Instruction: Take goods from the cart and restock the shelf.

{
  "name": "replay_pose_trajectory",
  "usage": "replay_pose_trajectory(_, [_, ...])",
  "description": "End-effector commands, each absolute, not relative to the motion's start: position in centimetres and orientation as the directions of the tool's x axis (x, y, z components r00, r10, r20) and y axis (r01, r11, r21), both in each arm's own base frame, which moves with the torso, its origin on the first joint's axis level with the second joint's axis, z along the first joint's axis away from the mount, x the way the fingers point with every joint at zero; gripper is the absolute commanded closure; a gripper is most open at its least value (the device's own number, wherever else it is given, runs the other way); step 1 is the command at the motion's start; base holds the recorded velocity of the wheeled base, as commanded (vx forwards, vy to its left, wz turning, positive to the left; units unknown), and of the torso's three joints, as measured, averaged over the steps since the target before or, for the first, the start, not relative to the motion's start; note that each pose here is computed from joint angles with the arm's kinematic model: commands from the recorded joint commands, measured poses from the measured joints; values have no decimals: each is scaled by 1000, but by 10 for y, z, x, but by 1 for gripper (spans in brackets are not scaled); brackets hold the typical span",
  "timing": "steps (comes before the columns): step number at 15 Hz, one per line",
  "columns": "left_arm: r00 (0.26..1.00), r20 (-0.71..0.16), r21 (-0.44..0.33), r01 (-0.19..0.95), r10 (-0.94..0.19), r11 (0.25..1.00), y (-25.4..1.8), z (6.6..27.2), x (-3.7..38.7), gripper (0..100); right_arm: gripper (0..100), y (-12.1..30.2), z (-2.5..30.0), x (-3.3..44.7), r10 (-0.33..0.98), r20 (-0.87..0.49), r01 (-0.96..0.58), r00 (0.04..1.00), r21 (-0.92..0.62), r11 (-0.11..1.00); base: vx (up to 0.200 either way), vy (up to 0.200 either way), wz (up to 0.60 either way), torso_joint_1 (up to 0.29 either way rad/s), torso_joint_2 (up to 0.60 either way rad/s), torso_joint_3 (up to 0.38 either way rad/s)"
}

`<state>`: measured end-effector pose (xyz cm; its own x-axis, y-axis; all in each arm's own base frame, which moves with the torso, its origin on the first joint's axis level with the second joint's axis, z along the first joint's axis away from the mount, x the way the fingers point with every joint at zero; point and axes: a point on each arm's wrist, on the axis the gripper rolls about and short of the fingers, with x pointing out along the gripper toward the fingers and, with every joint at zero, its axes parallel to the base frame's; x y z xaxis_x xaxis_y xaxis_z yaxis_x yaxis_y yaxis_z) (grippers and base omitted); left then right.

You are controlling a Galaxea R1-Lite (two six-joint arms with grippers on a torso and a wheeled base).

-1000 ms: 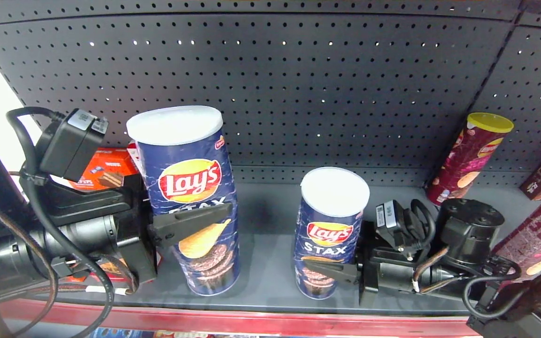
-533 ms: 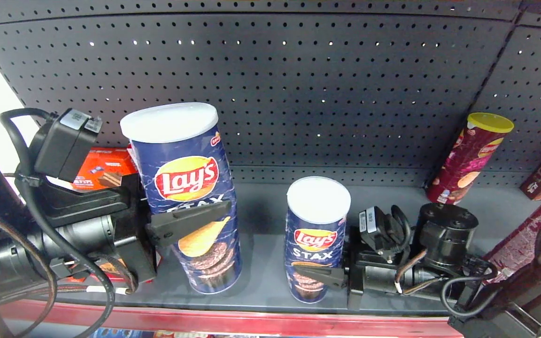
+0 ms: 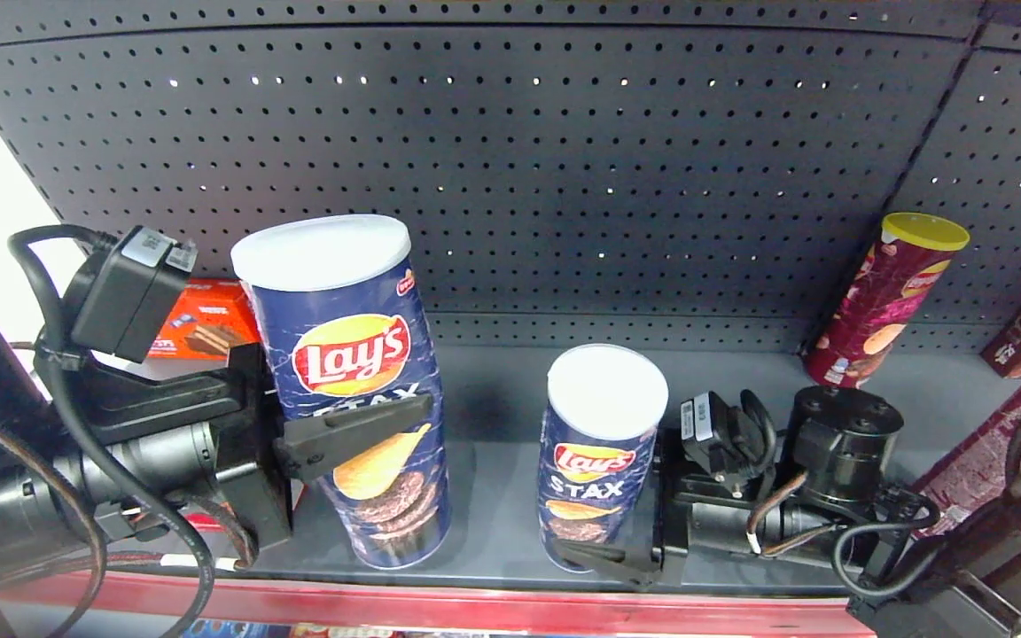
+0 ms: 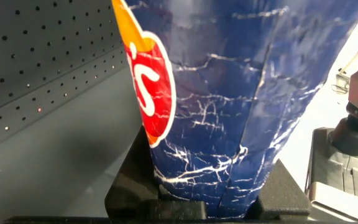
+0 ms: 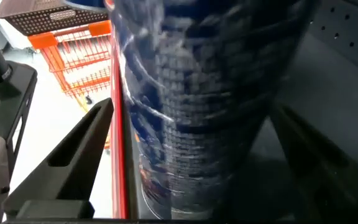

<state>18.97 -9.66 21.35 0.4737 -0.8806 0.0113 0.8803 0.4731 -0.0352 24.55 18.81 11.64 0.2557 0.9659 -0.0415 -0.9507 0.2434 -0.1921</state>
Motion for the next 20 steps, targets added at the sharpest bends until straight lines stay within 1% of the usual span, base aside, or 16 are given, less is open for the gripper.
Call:
replay_pose_trajectory(1, [474,17,-31,880,-880,473,-95,215,186,100,0,178,126,244,960,-21,-940,280,-209,269,0,0,0,0,0,0])
replay_pose_trajectory(6, [474,23,-28,881,-880,473,-95,217,186,100,0,155,129,226,951,-36,-935,309,-198,296,0,0,0,0,0,0])
replay_pose_trajectory(9, [474,22,-29,880,-880,473,-95,216,186,100,0,146,131,228,941,-31,-924,338,-202,325,0,0,0,0,0,0])
replay_pose_trajectory(12, [474,22,-27,881,-880,473,-95,216,185,100,0,143,134,226,939,-23,-920,344,-208,332,0,0,0,0,0,0])
replay_pose_trajectory(17, [474,18,-30,880,-880,473,-94,215,183,100,0,123,152,188,940,13,-913,341,-234,334,0,0,0,0,0,0])
replay_pose_trajectory(18, [473,17,-31,881,-881,472,-94,214,182,100,0,113,159,170,940,37,-906,340,-254,338,0,0,0,0,0,0])
replay_pose_trajectory(20, [473,19,-29,881,-881,472,-94,215,182,100,0,101,165,152,936,66,-896,346,-274,350,0,0,0,0,0,0])
